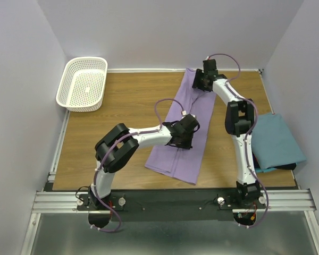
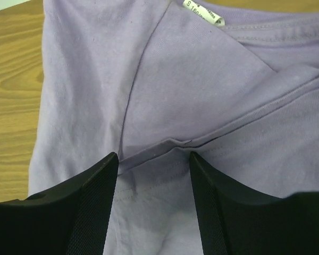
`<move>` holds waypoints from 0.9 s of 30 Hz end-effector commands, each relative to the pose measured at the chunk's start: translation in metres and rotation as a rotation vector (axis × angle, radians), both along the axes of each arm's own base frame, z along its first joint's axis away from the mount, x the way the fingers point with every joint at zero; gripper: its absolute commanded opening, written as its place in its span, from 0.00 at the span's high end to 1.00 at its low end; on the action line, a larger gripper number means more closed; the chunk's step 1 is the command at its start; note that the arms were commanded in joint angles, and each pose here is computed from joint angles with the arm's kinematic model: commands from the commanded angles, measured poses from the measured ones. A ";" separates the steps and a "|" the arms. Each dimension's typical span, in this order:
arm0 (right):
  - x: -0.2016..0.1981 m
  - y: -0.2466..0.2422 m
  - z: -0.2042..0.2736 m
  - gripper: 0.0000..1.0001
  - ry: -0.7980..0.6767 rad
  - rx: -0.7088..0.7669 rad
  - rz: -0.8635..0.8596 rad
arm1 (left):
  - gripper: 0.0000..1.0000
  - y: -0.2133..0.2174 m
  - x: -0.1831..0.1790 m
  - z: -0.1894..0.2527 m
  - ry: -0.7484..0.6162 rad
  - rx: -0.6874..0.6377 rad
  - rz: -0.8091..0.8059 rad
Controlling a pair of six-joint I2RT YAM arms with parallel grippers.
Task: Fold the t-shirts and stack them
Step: Fold the tshirt
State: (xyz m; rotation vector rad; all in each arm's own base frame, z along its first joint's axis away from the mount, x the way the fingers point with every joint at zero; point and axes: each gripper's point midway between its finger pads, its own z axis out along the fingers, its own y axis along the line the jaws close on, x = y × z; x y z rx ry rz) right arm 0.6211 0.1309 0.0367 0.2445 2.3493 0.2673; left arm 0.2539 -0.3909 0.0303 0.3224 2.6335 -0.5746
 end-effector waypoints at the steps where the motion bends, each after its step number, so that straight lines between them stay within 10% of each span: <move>1: -0.036 0.047 -0.055 0.36 0.171 -0.070 0.190 | 0.96 -0.039 -0.022 0.011 0.084 -0.109 -0.158; 16: -0.003 0.059 0.039 0.04 -0.050 -0.160 0.167 | 0.83 -0.054 0.045 0.116 -0.096 -0.370 -0.148; 22: -0.014 0.030 0.089 0.05 -0.085 -0.134 0.014 | 0.83 0.033 0.089 0.117 -0.181 -0.279 0.047; 27: -0.038 0.030 0.084 0.24 -0.032 -0.097 -0.003 | 0.83 0.075 0.097 0.098 -0.196 -0.203 0.126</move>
